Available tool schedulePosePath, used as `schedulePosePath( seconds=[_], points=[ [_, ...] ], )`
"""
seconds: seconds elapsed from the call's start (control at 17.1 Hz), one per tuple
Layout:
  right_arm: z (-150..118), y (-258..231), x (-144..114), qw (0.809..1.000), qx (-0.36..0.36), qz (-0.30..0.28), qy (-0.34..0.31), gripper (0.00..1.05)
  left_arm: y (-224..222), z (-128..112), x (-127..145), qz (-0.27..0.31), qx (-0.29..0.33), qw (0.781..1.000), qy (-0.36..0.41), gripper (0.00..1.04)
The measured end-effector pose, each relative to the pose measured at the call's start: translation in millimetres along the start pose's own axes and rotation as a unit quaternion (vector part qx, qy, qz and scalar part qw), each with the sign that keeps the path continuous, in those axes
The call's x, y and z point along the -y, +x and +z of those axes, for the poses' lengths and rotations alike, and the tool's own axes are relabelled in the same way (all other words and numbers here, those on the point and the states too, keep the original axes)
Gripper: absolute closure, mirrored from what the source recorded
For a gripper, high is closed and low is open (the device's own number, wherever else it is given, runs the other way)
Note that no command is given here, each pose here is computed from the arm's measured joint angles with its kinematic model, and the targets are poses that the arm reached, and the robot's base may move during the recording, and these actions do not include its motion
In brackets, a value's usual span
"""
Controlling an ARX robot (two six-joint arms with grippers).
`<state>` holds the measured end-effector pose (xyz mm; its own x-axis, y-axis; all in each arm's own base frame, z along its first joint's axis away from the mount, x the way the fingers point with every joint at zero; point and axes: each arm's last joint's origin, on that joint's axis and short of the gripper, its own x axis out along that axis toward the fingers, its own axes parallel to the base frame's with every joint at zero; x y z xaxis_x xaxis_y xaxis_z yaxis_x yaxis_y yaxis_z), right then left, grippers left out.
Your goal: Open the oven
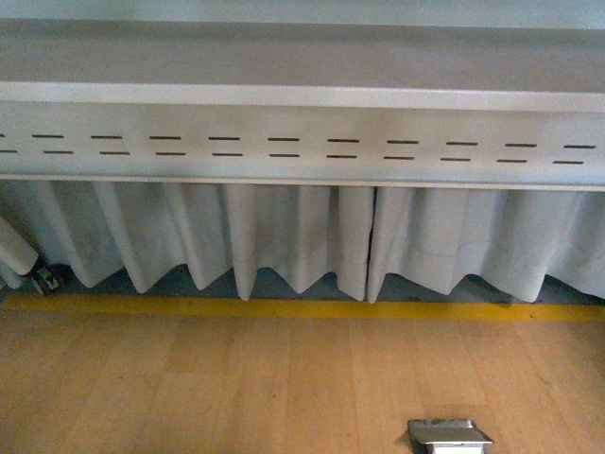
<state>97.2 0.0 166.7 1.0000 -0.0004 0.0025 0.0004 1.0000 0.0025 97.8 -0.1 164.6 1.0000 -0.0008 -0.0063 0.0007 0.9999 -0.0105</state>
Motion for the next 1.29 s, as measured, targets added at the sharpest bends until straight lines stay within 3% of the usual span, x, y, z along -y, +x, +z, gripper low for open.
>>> schedulePosePath(
  seconds=[1.29],
  points=[
    [0.0,0.0,0.0,1.0,0.0,0.0,0.0,0.06,0.0,0.0,0.0,0.0,0.0,1.0,0.0,0.07]
  ],
)
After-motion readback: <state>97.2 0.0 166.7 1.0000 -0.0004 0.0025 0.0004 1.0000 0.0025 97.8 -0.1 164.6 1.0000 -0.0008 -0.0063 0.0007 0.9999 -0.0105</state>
